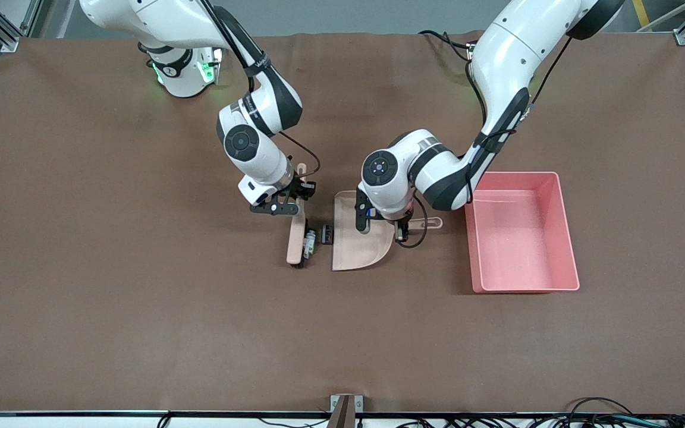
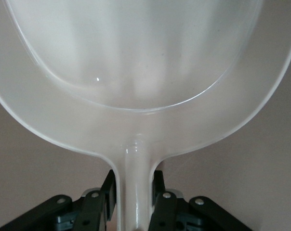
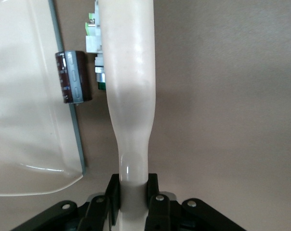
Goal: Clean e-waste and dump in bin
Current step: 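Sweep the components into the dustpan with the brush in the right gripper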
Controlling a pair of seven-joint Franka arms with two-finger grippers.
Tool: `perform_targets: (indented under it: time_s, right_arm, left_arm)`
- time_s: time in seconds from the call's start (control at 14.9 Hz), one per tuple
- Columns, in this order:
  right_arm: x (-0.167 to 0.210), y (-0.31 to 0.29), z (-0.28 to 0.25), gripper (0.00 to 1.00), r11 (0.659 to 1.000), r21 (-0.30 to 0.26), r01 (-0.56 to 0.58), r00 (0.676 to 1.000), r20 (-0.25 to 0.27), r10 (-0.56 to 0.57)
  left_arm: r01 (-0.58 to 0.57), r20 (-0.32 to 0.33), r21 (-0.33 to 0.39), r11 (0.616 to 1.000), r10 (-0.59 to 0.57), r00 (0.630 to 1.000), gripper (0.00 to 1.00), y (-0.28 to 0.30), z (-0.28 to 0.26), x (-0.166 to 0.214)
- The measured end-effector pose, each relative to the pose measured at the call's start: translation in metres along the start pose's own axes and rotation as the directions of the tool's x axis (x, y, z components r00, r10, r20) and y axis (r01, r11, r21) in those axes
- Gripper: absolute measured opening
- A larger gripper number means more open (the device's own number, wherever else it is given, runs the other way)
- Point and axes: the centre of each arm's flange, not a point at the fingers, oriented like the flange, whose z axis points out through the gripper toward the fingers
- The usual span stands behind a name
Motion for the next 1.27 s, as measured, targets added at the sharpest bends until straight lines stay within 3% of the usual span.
perform_targets:
  time_s: [1.27]
  right_arm:
    - [-0.032,-0.075,0.018,0.26,1.000,0.019,0.020,1.000,-0.007,-0.020]
  left_arm:
    - [0.001,0.000,0.000,1.000,-0.001,1.000,0.34,-0.001,0.000,-0.001]
